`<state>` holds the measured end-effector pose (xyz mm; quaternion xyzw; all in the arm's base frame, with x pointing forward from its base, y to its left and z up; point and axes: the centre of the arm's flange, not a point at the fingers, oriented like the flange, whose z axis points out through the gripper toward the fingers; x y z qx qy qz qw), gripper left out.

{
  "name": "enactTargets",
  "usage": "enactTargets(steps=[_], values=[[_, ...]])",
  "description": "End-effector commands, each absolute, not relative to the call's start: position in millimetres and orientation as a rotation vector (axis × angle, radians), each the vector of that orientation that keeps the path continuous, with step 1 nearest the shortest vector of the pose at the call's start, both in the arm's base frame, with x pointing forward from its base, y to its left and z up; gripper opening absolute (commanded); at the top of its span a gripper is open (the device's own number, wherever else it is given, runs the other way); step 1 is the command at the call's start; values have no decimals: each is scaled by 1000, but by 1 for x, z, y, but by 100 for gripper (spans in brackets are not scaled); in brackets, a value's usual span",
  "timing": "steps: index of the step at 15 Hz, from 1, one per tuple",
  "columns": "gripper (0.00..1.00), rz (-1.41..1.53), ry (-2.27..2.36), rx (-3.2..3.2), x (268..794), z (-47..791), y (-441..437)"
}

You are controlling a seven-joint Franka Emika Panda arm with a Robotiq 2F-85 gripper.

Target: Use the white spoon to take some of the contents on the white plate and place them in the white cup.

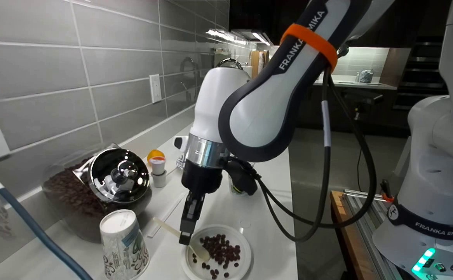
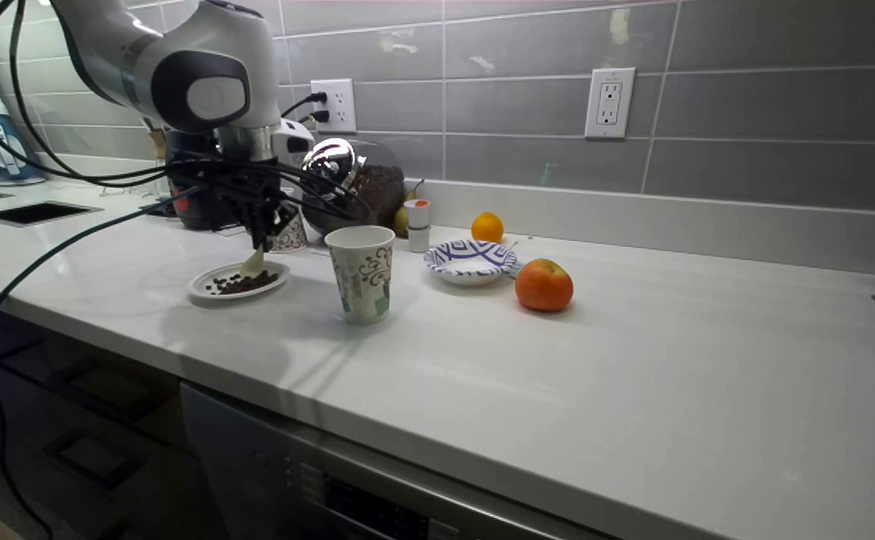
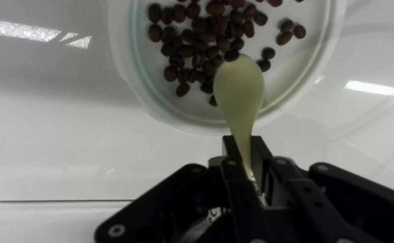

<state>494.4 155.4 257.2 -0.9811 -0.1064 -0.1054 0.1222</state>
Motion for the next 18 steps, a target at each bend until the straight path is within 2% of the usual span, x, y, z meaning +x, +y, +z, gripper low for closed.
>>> enactTargets(steps=[1, 18], values=[[4, -261, -317, -2877, 482, 269, 149], [4, -347, -350, -2904, 480, 263, 152]])
